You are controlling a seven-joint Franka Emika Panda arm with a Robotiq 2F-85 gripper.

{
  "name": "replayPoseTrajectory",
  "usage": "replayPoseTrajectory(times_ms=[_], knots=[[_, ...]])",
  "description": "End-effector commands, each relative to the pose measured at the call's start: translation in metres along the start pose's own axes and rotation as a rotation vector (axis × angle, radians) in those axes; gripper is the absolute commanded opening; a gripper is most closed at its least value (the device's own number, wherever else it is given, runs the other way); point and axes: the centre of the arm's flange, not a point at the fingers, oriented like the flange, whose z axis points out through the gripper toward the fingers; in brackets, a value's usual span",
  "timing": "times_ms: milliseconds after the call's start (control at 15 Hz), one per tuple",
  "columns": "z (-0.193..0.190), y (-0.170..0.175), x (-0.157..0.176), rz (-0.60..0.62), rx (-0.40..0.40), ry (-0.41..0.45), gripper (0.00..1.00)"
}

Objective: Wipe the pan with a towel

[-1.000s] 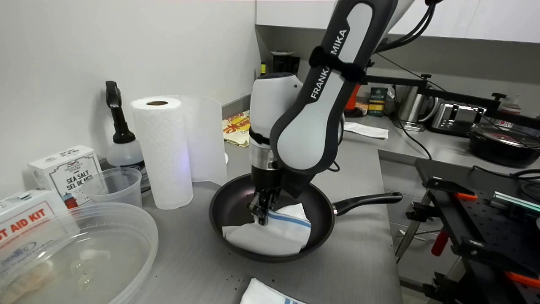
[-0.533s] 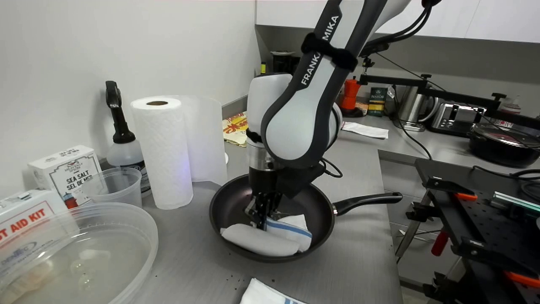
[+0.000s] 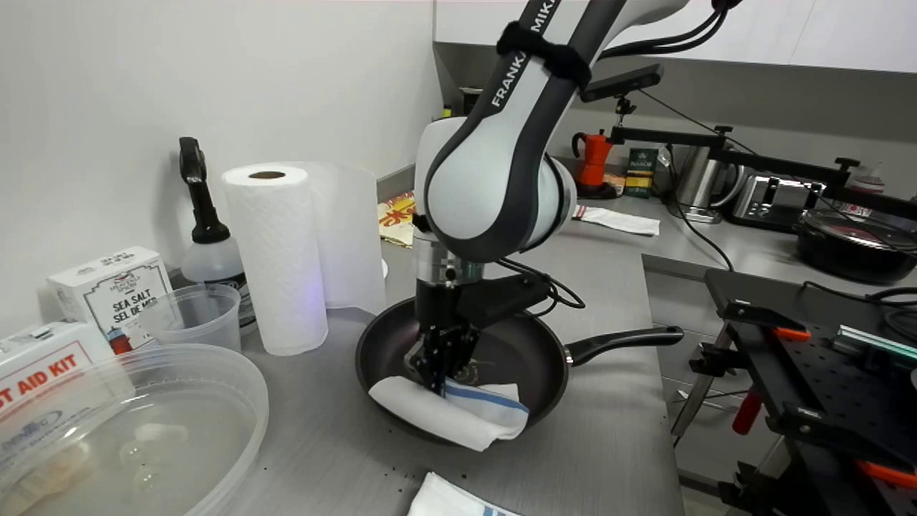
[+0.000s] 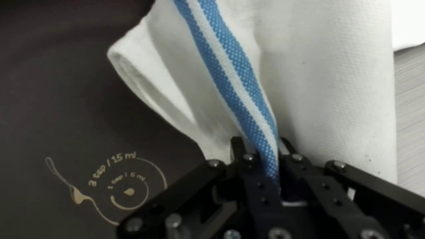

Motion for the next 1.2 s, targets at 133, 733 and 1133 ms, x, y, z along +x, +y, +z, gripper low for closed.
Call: replayPoseTrajectory(times_ms=[133,733,1133], knots=[[-0.031,-0.002,0.007,0.011,0.071,-0.019,0.03],[-0.118,0.037,0.033,-0.089,-0.031,0.144,0.03],[-0.208,0.105,0.061,-0.129,-0.218,0.314,0.03]])
